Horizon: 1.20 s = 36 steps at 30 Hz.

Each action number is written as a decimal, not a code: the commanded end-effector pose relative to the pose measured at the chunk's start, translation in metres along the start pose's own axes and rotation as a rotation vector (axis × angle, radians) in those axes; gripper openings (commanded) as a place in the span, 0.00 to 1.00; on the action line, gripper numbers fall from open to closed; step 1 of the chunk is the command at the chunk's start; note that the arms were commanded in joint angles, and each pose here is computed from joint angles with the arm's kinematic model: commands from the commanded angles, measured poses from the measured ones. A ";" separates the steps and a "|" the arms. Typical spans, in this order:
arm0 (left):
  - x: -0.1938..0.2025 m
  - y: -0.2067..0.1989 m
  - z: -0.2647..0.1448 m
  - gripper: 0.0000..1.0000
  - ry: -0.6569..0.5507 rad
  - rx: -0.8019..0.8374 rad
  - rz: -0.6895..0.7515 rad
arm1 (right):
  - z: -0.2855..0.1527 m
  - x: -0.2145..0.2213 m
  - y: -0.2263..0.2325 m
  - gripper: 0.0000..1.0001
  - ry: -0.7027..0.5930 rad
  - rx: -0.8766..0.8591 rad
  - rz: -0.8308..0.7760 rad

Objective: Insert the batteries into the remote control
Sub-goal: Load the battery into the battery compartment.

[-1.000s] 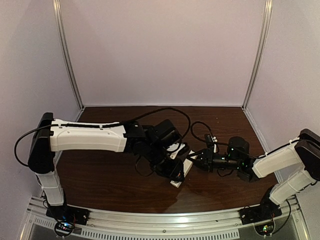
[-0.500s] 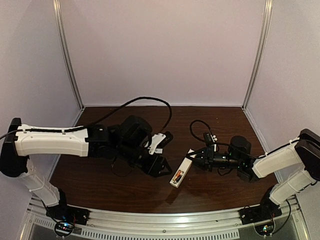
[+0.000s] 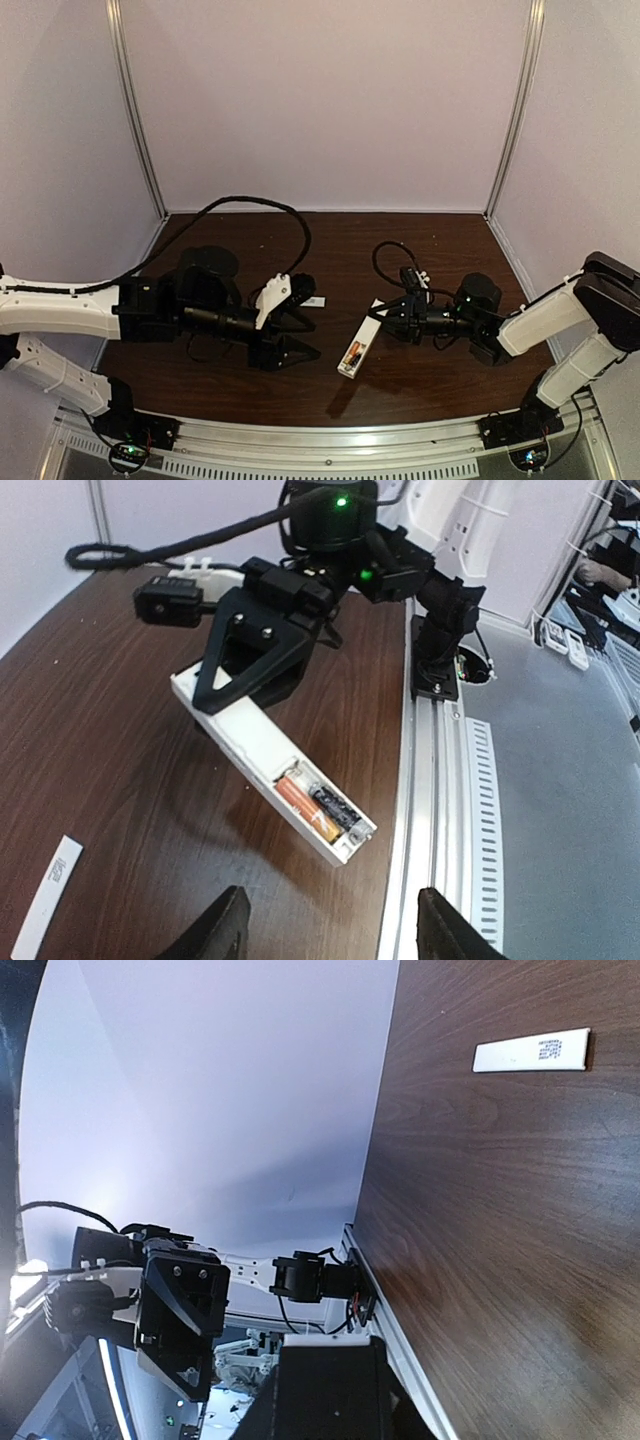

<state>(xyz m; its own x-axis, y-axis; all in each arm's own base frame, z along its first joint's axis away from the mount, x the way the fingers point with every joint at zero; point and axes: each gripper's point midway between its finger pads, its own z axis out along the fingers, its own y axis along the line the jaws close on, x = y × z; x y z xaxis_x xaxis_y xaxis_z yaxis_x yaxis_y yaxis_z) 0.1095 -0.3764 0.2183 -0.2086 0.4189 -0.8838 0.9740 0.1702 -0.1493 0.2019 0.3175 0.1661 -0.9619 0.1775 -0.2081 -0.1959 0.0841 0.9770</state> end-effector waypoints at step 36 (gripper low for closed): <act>0.019 -0.054 0.044 0.26 0.125 0.236 0.572 | 0.017 0.027 0.059 0.00 0.161 -0.326 0.056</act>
<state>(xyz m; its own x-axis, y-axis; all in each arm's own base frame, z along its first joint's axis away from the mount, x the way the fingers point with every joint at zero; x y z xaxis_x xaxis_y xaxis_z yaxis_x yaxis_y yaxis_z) 0.0605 -0.4134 0.1928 0.3138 0.4898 -0.8134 0.9427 -0.2631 0.2052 0.1794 0.3461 0.1276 -0.9908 0.0404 0.1292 0.1312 0.0531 0.9899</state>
